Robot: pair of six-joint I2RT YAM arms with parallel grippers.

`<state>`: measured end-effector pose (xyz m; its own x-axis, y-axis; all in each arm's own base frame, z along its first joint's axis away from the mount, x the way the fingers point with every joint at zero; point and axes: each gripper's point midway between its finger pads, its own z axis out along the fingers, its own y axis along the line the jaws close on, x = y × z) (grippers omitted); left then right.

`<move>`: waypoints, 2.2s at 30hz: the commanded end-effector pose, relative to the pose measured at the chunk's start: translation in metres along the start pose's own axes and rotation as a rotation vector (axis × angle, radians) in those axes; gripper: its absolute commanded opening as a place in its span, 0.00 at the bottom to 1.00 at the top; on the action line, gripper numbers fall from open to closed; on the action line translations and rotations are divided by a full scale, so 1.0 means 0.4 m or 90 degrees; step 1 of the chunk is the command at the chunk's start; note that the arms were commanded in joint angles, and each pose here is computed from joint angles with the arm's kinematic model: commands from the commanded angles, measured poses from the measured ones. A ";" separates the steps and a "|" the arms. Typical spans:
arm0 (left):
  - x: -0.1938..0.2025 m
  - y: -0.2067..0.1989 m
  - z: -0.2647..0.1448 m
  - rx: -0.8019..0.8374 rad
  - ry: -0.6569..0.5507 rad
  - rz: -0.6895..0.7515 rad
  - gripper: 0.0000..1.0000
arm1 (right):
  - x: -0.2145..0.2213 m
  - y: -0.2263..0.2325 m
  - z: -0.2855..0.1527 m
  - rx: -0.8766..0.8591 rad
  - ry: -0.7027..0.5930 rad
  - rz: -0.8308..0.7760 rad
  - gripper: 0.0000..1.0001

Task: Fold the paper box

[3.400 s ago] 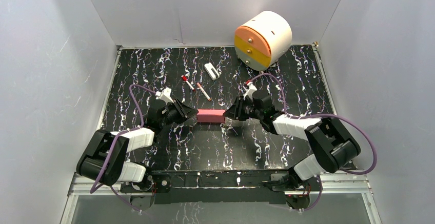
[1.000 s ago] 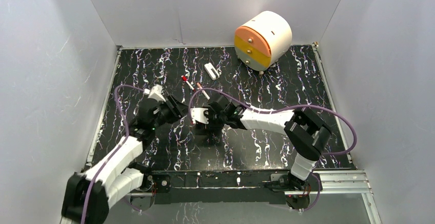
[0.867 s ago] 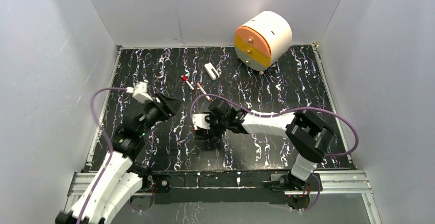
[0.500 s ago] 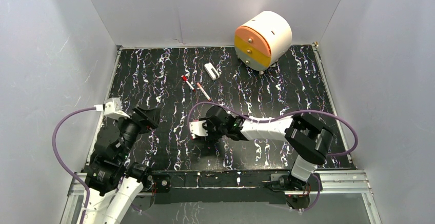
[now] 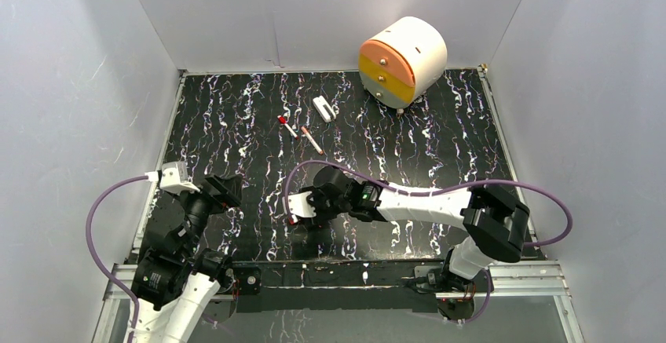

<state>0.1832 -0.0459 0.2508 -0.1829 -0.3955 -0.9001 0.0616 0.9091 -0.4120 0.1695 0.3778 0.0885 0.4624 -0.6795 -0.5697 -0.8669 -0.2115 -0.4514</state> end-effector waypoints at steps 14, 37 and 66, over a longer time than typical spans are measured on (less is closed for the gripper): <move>0.023 -0.009 0.012 0.018 0.021 0.016 0.87 | -0.136 -0.097 -0.175 0.102 -0.120 -0.012 0.54; 0.010 0.023 0.039 -0.052 0.032 0.019 0.91 | 0.242 -0.297 -0.594 0.475 -0.025 0.150 0.54; -0.026 0.055 0.027 -0.078 -0.029 0.056 0.92 | 0.488 -0.158 -0.743 0.871 0.055 0.821 1.00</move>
<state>0.1921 -0.0199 0.2482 -0.1355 -0.3334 -0.9330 -0.0628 0.9427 -0.3278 0.2596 0.1144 0.2157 -0.1367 -0.4158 -0.8991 -0.4265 0.8439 -0.3254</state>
